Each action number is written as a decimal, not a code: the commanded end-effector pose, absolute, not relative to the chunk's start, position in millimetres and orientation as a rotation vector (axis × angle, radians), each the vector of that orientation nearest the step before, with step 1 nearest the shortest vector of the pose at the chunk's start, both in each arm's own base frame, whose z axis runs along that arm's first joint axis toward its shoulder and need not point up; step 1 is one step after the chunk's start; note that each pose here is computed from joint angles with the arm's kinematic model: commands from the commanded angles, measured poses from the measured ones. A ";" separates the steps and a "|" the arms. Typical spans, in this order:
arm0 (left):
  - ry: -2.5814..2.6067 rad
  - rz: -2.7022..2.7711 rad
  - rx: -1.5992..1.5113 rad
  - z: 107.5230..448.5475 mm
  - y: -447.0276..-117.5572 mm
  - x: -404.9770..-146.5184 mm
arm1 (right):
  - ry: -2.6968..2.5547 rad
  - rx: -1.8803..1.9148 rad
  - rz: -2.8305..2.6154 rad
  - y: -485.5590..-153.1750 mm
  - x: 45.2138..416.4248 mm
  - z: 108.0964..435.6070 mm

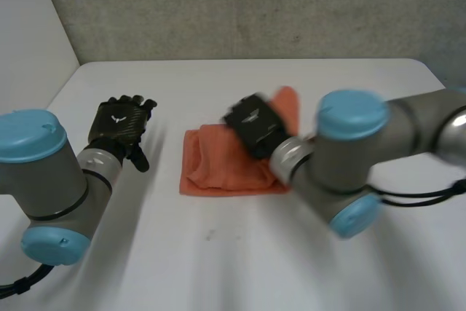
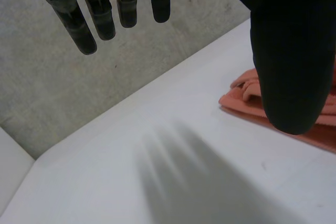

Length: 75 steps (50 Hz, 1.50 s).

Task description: Fold the laundry

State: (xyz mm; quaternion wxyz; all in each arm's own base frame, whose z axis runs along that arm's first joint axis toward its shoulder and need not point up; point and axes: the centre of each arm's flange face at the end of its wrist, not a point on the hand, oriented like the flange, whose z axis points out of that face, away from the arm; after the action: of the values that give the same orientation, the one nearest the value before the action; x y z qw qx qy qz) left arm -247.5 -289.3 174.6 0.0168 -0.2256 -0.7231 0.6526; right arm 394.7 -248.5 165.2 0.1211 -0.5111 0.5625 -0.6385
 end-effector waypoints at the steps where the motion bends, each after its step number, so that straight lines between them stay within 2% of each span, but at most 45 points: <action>1: -2.250 2.024 -0.704 173.2 -289.9 -247.6 | 1.482 -1.721 -1.675 -199.3 421.8 112.2; 6: -2.210 2.043 -0.716 179.4 -291.4 -254.2 | 1.521 -1.614 -1.716 -207.1 419.3 133.1; 9: -2.165 2.063 -0.725 185.0 -294.3 -261.6 | 1.595 -1.392 -1.769 -224.7 408.1 169.7; 12: -2.089 2.079 -0.741 193.3 -295.7 -276.7 | 1.673 -1.141 -1.793 -247.3 387.2 197.4; 16: -2.003 2.057 -0.737 199.3 -296.8 -299.6 | 1.737 -0.935 -1.777 -267.1 366.4 211.4; 17: -2.003 2.057 -0.737 199.3 -296.8 -299.7 | 1.752 -0.902 -1.773 -272.0 362.5 212.0; 18: -1.945 2.026 -0.726 201.8 -295.8 -315.0 | 1.765 -0.876 -1.769 -276.3 359.0 211.9; 23: -1.897 1.920 -0.717 195.1 -291.5 -339.4 | 1.843 -0.762 -1.741 -296.9 339.5 209.1; 26: -1.937 1.793 -0.725 178.5 -288.4 -353.8 | 1.901 -0.743 -1.692 -302.5 335.9 199.3; 28: -1.960 1.757 -0.726 171.1 -288.4 -357.1 | 1.960 -0.745 -1.631 -306.5 337.3 181.5; 36: -2.058 1.673 -0.736 143.2 -292.4 -357.7 | 2.083 -0.738 -1.492 -312.5 337.4 157.5; 43: -2.188 1.655 -0.722 133.0 -295.7 -342.3 | 2.084 -0.738 -1.453 -315.4 345.3 152.8; 50: -2.318 1.687 -0.799 128.2 -304.7 -321.3 | 2.096 -0.755 -1.423 -316.2 349.5 149.5; 59: -2.345 1.702 -0.959 124.1 -297.1 -316.7 | 2.143 -0.779 -1.347 -320.6 353.8 131.2; 65: -2.312 1.735 -0.970 135.2 -294.2 -319.4 | 2.181 -0.829 -1.328 -322.3 353.6 123.7; 69: -2.282 1.765 -0.958 147.6 -292.3 -321.2 | 2.172 -0.850 -1.352 -322.7 352.9 133.9; 71: -2.268 1.779 -0.949 153.4 -291.8 -321.7 | 2.135 -0.837 -1.403 -322.4 353.2 156.3; 72: -2.214 1.842 -0.921 178.0 -289.8 -321.4 | 2.121 -0.832 -1.423 -322.0 352.2 165.8; 75: -2.156 1.910 -0.888 203.7 -288.2 -320.4 | 2.052 -0.783 -1.551 -320.8 342.8 215.0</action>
State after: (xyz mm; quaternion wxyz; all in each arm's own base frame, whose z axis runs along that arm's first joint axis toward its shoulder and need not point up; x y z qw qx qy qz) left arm -321.0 -292.1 155.4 0.0516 -0.3129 -0.7446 0.5874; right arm 352.8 -323.0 146.1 0.2234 -0.3042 0.7797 -0.4996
